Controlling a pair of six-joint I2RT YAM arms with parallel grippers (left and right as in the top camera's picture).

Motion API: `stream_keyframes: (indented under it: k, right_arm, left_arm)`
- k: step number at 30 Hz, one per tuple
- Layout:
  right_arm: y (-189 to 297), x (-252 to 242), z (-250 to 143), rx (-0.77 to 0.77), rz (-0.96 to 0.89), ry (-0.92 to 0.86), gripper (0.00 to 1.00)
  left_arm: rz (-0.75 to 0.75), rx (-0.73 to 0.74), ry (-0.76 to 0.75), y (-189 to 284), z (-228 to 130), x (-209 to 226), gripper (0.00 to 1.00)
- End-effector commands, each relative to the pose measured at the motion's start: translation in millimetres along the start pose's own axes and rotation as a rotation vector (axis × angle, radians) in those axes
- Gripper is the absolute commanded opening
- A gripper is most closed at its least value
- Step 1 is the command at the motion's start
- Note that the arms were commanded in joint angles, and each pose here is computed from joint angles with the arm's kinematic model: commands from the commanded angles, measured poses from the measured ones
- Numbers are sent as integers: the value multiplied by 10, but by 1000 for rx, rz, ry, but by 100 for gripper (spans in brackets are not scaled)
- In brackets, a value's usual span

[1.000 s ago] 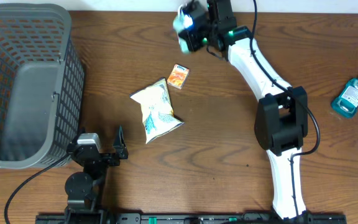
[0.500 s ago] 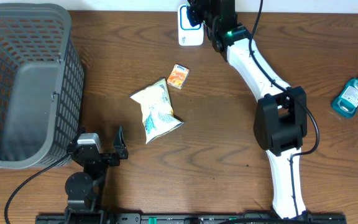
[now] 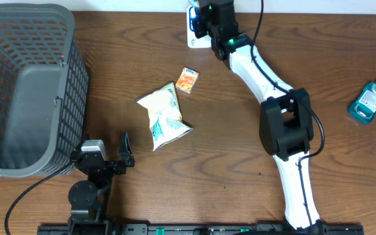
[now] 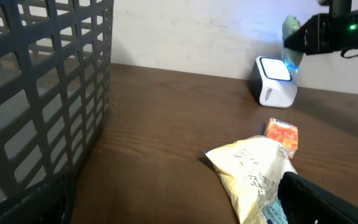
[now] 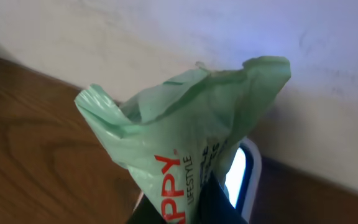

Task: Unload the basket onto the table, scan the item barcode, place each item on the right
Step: 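Hold the wipes packet in front of the scanner window, then carry the wipes to the table's right side and release them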

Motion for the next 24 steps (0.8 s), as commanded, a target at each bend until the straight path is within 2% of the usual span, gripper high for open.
stream_keyframes:
  k: [1,5,11,16,19,24]
  right_arm:
    - [224,-238,252,-18,-184,-101,1]
    - [548,-753,207,79,-424,-139,1]
    - [1050,-1800,-174,322,-773,-142,1]
    - [1479,-2650,-370,449,-931,-223,1]
    - [1740,-3166,-425,465,-990,-312,1]
    - [2065,-3701,-499,466,-1045,-417,1]
  left_arm:
    - [-5,46,5,-12,-140,-16,98]
    - [-5,46,5,-12,-140,-16,98]
    - [-5,46,5,-12,-140,-16,98]
    - [-5,46,5,-12,-140,-16,98]
    - [-5,46,5,-12,-140,-16,98]
    - [-5,46,5,-12,-140,-16,98]
Point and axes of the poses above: each gripper's point midway between its finger pads, its own y axis back along the fingers, its own x axis along the line the jaws close on, z = x × y, the point moved 4 cm from there along y, back along the fingers, and after that the axes turned 14 degrees about -y, right-handed, at the moved point
